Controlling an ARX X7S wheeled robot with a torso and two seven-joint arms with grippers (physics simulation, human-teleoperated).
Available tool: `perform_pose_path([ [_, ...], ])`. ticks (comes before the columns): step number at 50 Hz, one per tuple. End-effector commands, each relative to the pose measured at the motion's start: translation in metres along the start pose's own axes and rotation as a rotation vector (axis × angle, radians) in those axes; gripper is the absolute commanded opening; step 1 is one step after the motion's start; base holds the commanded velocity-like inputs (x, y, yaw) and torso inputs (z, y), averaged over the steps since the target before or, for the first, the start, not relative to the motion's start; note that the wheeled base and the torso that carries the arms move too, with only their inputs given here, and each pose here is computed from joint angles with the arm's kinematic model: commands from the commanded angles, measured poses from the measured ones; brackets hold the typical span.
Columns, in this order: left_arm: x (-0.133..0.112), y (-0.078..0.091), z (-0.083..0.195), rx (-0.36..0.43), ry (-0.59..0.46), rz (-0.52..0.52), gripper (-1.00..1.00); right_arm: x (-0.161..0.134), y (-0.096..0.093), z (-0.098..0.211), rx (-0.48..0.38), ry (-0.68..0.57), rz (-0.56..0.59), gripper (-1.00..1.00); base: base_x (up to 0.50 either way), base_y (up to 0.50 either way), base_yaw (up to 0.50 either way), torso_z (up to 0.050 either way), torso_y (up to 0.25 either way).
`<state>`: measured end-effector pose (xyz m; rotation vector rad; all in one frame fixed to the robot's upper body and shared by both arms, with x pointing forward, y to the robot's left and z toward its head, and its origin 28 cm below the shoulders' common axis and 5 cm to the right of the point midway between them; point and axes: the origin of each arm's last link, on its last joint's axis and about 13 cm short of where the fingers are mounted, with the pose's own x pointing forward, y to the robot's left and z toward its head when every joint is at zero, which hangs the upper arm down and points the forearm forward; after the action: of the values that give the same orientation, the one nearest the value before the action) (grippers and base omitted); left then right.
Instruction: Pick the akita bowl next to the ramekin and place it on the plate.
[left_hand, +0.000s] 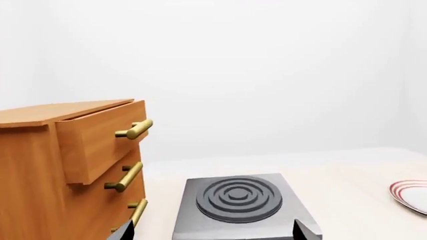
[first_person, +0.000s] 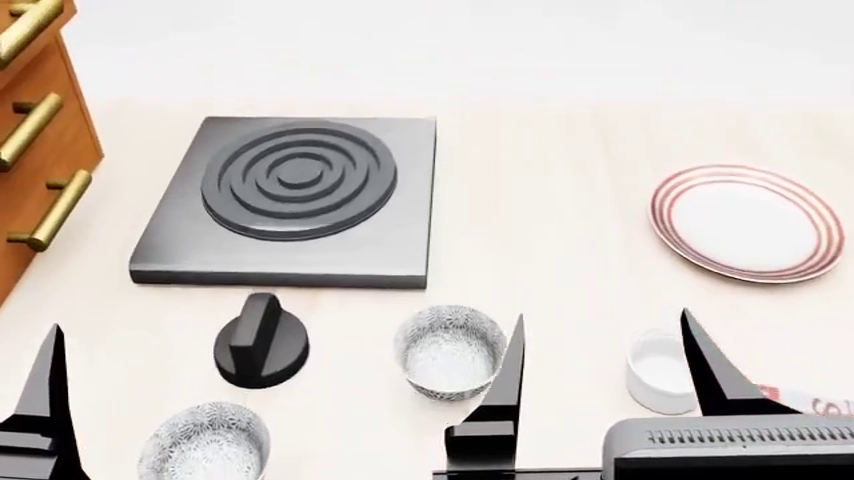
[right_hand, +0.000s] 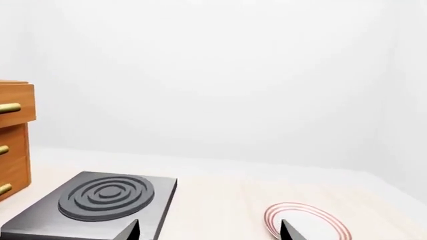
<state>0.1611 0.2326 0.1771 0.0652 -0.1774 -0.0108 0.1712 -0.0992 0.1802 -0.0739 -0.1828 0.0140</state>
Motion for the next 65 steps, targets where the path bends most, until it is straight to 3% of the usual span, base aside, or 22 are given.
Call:
perform_pose_path([
  [1, -0.0003, 0.0002, -0.0009, 0.001, 0.003, 0.001, 1.00, -0.0005, 0.0000, 0.0000, 0.003, -0.001, -0.001, 1.00, 0.46, 0.00, 0.00, 0.000, 0.000],
  [43, -0.0002, -0.0002, -0.0009, 0.000, 0.008, 0.003, 1.00, -0.0007, -0.0002, 0.0009, 0.002, -0.008, -0.009, 1.00, 0.47, 0.00, 0.00, 0.000, 0.001],
  [65, -0.0001, -0.0001, -0.0039, 0.001, 0.022, 0.001, 1.00, -0.0017, 0.0017, -0.0048, 0.000, 0.014, 0.005, 1.00, 0.00, 0.00, 0.00, 0.000, -0.055],
])
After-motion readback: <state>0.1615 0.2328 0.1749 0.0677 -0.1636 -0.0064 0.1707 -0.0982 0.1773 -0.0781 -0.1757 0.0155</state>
